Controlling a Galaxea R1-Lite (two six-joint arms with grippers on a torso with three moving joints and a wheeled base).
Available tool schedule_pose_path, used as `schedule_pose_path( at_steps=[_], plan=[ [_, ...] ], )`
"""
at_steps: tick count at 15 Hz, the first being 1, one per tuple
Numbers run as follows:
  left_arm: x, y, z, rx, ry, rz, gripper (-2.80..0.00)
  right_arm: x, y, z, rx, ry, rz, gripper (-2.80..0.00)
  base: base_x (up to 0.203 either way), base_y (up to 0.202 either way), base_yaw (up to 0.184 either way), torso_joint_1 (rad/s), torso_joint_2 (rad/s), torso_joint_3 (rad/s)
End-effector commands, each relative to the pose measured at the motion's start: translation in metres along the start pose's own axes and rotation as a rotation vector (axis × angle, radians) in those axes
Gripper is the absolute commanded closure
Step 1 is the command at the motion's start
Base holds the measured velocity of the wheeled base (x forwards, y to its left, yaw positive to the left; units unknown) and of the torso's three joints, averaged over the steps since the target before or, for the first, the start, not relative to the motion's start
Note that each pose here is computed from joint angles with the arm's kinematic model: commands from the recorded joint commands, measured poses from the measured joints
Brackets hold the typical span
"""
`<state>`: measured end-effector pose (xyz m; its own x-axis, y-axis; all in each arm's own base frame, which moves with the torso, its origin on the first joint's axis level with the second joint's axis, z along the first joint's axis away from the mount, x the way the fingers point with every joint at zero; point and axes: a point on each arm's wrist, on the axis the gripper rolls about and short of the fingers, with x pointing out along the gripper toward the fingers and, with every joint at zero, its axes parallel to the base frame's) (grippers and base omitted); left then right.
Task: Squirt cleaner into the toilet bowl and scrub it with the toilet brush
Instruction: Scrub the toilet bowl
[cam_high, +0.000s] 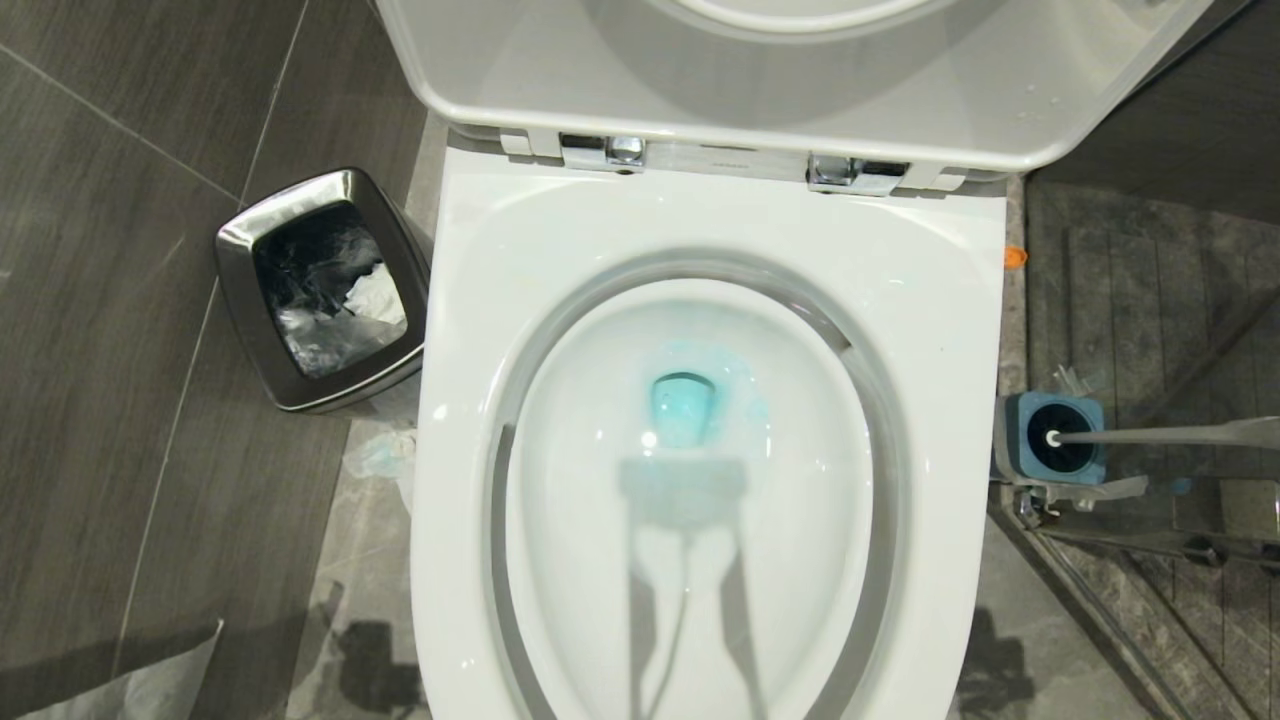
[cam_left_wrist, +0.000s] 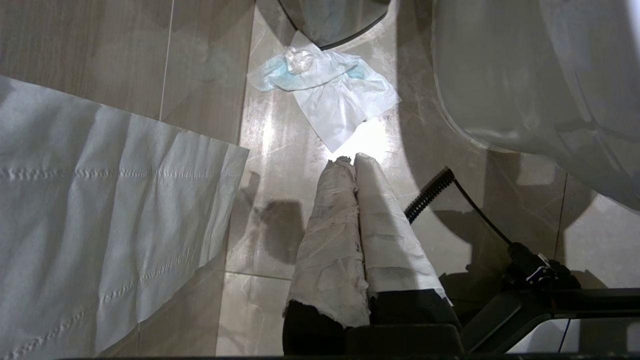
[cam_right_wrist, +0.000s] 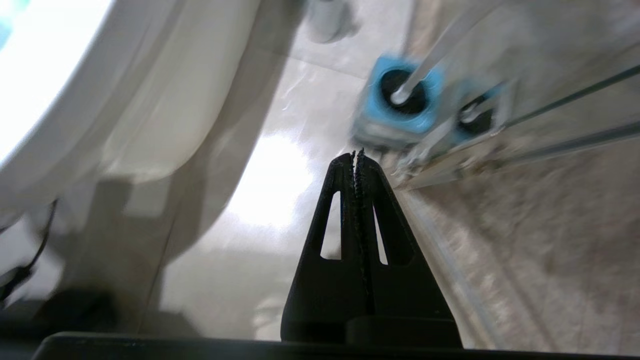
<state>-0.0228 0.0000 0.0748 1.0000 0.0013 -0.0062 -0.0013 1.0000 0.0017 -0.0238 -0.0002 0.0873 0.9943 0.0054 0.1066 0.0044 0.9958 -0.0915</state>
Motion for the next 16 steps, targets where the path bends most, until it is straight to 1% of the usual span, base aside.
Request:
schedule_pose_path(
  at_steps=[1,2,5,8,16],
  plan=[
    [0.0000,0.0000,0.0000,0.000,0.000,0.000,0.00,0.0000,0.0013,-0.0102,-0.005,0.087,0.023,0.00,0.000,0.000,0.000,0.000,0.00,0.000],
    [0.0000,0.0000,0.0000,-0.002,0.000,0.000,0.00,-0.0004,0.0015,-0.0129,-0.006,0.116,0.026,0.00,0.000,0.000,0.000,0.000,0.00,0.000],
    [0.0000,0.0000,0.0000,-0.002,0.000,0.000,0.00,-0.0004,0.0014,-0.0129,0.007,0.115,0.019,0.00,0.000,0.000,0.000,0.000,0.00,0.000],
    [0.0000,0.0000,0.0000,0.000,0.000,0.000,0.00,-0.0004,0.0011,-0.0128,0.077,0.116,0.003,0.00,0.000,0.000,0.000,0.000,0.00,0.000],
    [0.0000,0.0000,0.0000,-0.001,0.000,0.000,0.00,-0.0003,0.0010,-0.0132,0.084,0.118,-0.002,0.00,0.000,0.000,0.000,0.000,0.00,0.000]
  ],
)
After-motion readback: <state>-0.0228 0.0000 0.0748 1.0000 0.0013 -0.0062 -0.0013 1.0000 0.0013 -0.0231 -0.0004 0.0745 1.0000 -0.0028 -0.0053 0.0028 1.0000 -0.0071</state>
